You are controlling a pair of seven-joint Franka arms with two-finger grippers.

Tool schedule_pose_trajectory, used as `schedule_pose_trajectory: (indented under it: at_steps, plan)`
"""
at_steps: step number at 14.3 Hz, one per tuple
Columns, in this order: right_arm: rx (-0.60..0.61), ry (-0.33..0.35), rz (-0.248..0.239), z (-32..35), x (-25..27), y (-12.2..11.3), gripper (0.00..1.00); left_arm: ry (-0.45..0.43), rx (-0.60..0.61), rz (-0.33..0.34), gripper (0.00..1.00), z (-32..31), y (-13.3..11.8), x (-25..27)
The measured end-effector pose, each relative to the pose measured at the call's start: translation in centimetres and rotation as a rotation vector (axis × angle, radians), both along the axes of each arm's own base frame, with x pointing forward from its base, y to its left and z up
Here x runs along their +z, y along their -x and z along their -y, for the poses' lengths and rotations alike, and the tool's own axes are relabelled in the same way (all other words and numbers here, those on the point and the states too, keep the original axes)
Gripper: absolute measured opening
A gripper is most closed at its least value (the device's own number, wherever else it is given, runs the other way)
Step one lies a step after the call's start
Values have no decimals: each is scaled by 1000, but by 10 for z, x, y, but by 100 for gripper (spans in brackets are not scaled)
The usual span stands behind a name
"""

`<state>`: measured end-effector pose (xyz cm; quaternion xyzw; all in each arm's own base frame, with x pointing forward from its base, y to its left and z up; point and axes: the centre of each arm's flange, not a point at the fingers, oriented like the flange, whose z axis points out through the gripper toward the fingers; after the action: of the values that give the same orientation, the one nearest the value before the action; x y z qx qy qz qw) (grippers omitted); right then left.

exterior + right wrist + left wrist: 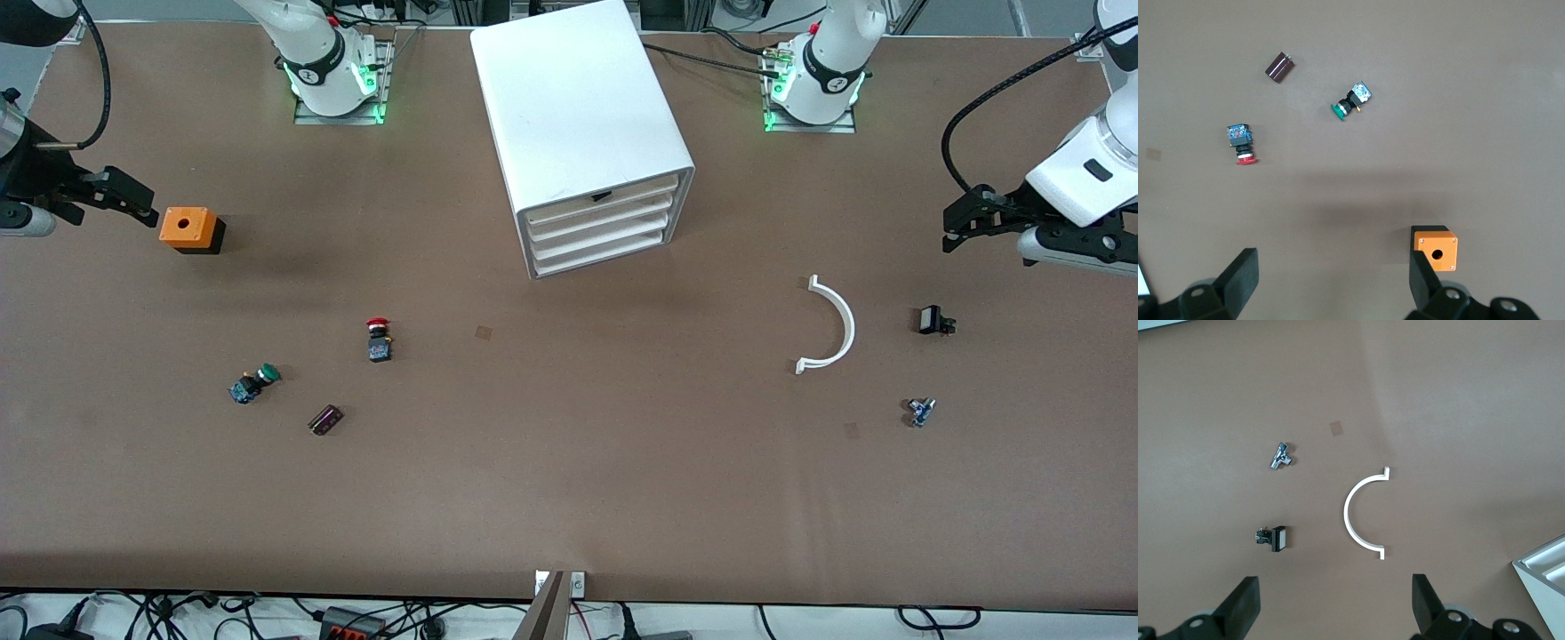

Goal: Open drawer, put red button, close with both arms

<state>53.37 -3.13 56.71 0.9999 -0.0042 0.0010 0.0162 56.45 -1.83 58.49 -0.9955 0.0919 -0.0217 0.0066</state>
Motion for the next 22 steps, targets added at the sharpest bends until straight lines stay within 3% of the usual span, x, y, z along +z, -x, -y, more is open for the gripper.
schedule_pose_trajectory:
  at_steps: [9,12,15,19,22]
  plan:
    - [0,0,-7,0,-2,-1,100,0,0,-2,100,0,0,0]
    - [0,0,-17,0,-8,-3,100,2,-1,-43,100,1,5,-3]
    - [4,-1,-51,-2,-26,-10,100,29,-5,-143,100,6,15,-12]
    - [79,2,-143,-44,-86,-39,100,29,-50,-337,100,25,29,-39]
    - [127,-4,-186,-77,-125,-67,100,143,-81,-472,100,55,27,-79]
